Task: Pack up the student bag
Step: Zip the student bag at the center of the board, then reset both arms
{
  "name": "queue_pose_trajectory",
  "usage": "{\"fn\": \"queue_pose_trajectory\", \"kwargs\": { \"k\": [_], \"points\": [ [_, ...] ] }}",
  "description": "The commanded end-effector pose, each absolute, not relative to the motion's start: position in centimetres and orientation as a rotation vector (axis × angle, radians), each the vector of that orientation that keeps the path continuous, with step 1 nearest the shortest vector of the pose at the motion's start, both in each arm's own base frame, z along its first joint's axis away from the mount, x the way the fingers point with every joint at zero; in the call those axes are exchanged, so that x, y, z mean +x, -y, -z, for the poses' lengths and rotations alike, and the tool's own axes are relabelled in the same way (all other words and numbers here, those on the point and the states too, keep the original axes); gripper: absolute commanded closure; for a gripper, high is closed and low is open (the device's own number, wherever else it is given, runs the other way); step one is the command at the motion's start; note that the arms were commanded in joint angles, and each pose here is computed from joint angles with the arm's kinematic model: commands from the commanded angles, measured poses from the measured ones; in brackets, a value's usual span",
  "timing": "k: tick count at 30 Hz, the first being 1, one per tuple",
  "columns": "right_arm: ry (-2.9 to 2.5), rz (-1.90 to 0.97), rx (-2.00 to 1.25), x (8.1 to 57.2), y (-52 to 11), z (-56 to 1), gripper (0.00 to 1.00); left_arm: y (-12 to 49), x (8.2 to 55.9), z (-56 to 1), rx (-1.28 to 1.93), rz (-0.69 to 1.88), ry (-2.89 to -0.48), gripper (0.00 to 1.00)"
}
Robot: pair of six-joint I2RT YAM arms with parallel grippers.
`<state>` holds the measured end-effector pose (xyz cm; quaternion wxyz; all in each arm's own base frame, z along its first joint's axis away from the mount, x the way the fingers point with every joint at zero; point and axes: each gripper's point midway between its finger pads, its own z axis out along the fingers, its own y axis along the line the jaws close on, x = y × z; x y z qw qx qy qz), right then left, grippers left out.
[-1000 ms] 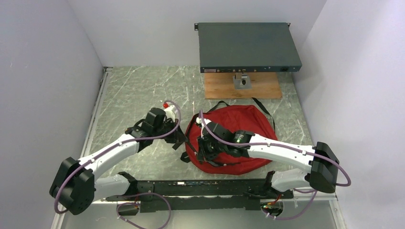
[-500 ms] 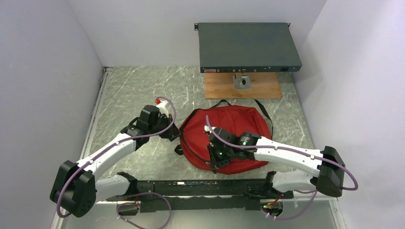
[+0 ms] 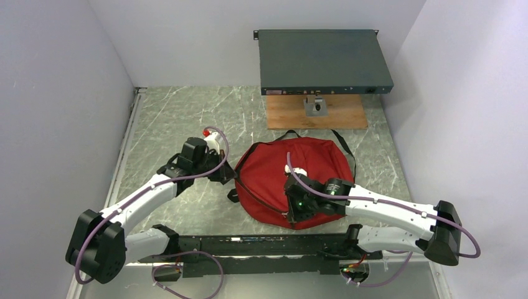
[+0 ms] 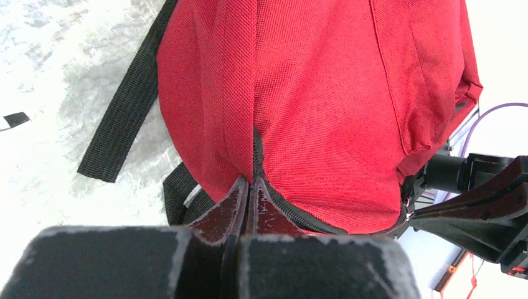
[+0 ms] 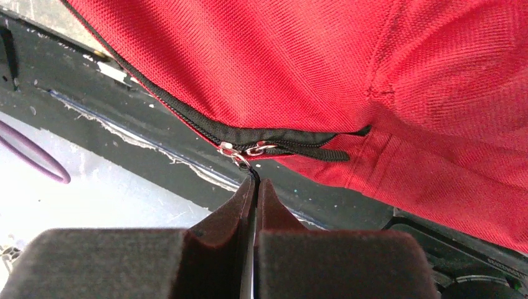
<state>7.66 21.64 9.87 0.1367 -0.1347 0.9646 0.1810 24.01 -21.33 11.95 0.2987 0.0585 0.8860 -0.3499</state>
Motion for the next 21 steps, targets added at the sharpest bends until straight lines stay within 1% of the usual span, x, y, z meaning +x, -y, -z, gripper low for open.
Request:
{"fn": "queue_pose_trajectory", "kwargs": {
  "k": [1, 2, 5, 6, 7, 9, 11, 13, 16, 18, 19, 20, 21],
  "points": [
    [-2.777, -0.402, -0.377, 8.0, -19.4, -11.1, 1.0, 21.0, 25.1, -12.3, 0.121, 0.928, -2.315, 1.0],
    [-2.749, -0.434, -0.385, 8.4, -20.0, -11.8, 0.96, 21.1, 24.9, -12.2, 0.123, 0.939, -2.325, 1.0],
    [-2.669, -0.497, -0.394, 9.4, -21.2, -13.7, 0.81, 21.2, 24.6, -12.6, 0.132, 0.952, -2.334, 0.85],
    [-2.645, -0.503, -0.394, 9.8, -21.4, -14.2, 0.76, 21.1, 24.5, -12.8, 0.134, 0.953, -2.332, 0.81],
    [-2.62, -0.505, -0.397, 10.2, -21.5, -14.9, 0.7, 21.1, 24.4, -13.2, 0.143, 0.952, -2.326, 0.74],
    [-2.571, -0.491, -0.394, 11.0, -21.4, -16.3, 0.57, 20.8, 24.2, -14.4, 0.165, 0.94, -2.299, 0.57],
    [-2.507, -0.496, -0.395, 11.8, -21.4, -18.3, 0.45, 20.3, 24.0, -15.9, 0.179, 0.913, -2.273, 0.43],
    [-2.435, -0.493, -0.383, 12.7, -21.0, -20.4, 0.36, 19.3, 23.6, -17.5, 0.193, 0.855, -2.258, 0.33],
    [-2.297, -0.473, -0.368, 14.3, -20.0, -24.4, 0.24, 17.6, 23.2, -20.9, 0.22, 0.756, -2.202, 0.26],
    [-2.19, -0.483, -0.353, 15.3, -19.5, -27.7, 0.18, 16.4, 22.7, -24.1, 0.225, 0.705, -2.132, 0.22],
    [-2.134, -0.49, -0.35, 15.6, -19.2, -29.5, 0.13, 16.0, 22.3, -26.1, 0.232, 0.697, -2.082, 0.16],
    [-2.069, -0.509, -0.35, 16.0, -18.9, -31.5, 0.11, 15.5, 22.0, -28.1, 0.234, 0.685, -2.023, 0.06],
    [-2.002, -0.525, -0.344, 16.3, -18.6, -33.6, 0.1, 15.0, 21.5, -30.2, 0.232, 0.683, -1.962, 0.01]
  ]
}}
